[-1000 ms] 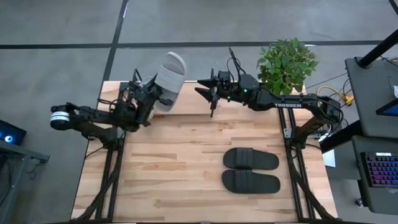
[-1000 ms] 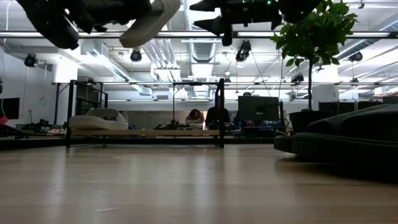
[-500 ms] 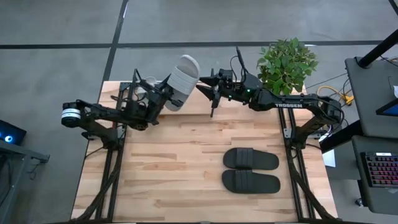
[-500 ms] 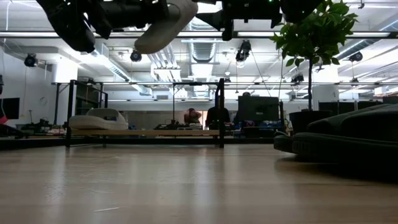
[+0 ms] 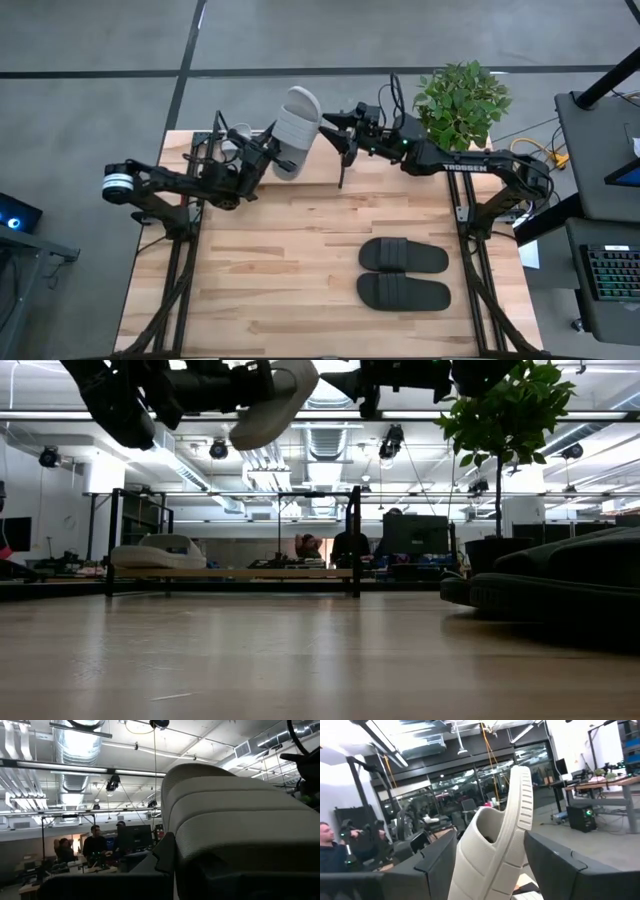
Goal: Pick and place slides into the shelf
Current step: Put the gray slides on the shelf
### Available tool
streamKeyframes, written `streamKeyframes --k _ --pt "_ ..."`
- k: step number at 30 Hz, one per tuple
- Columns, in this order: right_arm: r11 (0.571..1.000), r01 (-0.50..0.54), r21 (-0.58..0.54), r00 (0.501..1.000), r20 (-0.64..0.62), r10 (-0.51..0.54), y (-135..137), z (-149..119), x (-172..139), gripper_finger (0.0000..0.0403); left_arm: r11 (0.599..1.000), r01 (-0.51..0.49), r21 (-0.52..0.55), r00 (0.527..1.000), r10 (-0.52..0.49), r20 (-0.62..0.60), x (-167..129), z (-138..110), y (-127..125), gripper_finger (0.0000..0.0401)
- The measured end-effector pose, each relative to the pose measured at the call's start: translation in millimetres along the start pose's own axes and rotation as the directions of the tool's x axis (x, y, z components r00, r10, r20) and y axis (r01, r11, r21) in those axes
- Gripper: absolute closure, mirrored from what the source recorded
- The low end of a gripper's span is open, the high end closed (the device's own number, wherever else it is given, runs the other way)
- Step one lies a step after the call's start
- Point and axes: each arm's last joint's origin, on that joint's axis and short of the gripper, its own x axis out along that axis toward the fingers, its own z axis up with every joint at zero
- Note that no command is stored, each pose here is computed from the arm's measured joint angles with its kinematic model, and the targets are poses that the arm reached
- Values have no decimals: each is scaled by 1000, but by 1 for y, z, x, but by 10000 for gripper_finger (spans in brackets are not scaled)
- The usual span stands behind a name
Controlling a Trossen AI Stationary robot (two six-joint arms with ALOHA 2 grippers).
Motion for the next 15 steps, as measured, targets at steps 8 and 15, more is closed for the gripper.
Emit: streamKeyframes --k 8,15 --pt "999 31 -16 999 -21 -31 -10 1 -1 179 1000 25 -6 1000 -25 18 -1 2 -1 401" --pt "999 51 -19 998 -26 -51 -16 2 -1 179 998 62 -11 997 -61 41 -2 6 -2 401"
